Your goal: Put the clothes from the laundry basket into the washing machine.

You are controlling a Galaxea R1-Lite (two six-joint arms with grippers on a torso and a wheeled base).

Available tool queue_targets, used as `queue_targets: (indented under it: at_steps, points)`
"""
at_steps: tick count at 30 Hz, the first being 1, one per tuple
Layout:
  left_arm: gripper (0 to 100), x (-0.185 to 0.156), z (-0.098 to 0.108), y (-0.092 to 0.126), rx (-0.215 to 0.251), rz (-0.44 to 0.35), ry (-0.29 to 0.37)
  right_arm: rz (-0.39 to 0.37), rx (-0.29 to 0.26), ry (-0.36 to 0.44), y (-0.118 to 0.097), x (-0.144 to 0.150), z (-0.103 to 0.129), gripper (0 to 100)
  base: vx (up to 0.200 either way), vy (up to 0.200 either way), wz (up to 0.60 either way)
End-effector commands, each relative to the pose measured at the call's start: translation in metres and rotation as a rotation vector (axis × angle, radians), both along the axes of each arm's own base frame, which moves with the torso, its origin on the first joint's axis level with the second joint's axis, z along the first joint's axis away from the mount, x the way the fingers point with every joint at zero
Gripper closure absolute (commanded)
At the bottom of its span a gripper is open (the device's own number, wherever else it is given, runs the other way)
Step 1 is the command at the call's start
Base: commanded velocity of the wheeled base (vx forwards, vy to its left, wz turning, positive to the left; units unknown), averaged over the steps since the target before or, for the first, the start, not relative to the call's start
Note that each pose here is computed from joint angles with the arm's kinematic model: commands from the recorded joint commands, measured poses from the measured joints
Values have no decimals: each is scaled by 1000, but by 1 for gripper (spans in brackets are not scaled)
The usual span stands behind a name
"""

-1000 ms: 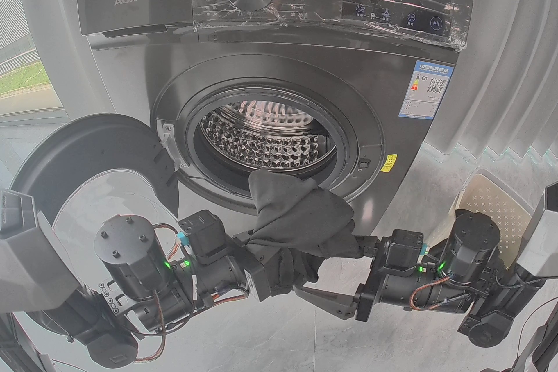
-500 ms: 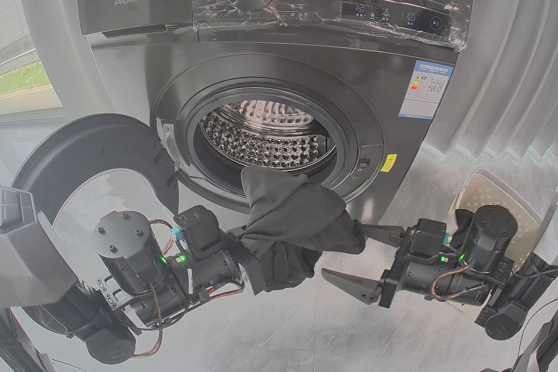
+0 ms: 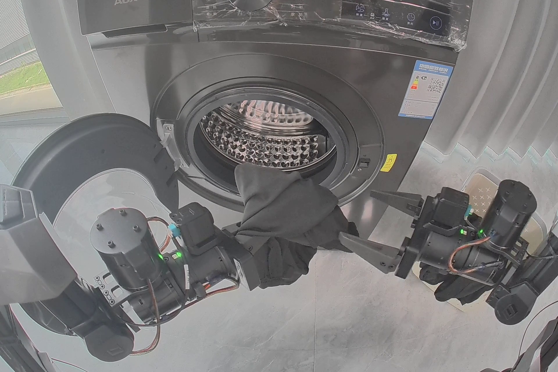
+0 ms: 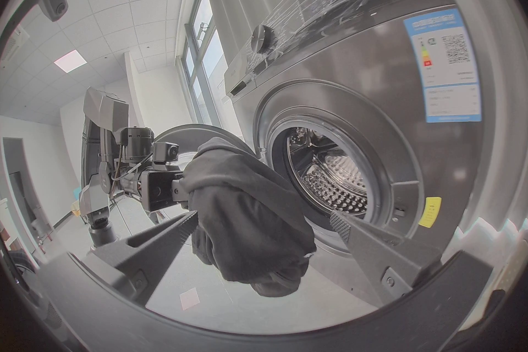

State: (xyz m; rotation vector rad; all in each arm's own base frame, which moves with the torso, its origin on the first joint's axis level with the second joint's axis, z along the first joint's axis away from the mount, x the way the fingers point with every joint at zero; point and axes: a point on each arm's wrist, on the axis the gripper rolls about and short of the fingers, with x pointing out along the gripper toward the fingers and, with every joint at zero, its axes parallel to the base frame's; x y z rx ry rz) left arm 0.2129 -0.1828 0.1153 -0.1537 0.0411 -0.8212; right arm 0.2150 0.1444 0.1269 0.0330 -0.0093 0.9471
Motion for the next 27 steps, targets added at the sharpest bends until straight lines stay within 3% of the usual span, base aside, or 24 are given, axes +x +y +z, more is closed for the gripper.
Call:
queue_targets:
  at_steps: [1, 5, 16, 27]
  points:
    - [100, 0, 0, 0, 0, 0, 1, 70, -28, 45, 32, 15, -22, 0, 0, 0, 0]
    - [100, 0, 1, 0, -2, 0, -2, 125, -55, 83, 53, 15, -40, 0, 0, 0, 0]
    - [100, 0, 1, -1, -4, -4, -2, 198, -57, 95, 95, 20, -60, 0, 0, 0, 0]
    - [100, 0, 1, -2, -8, -7, -2, 180, -18, 108, 117, 24, -66, 0, 0, 0, 0]
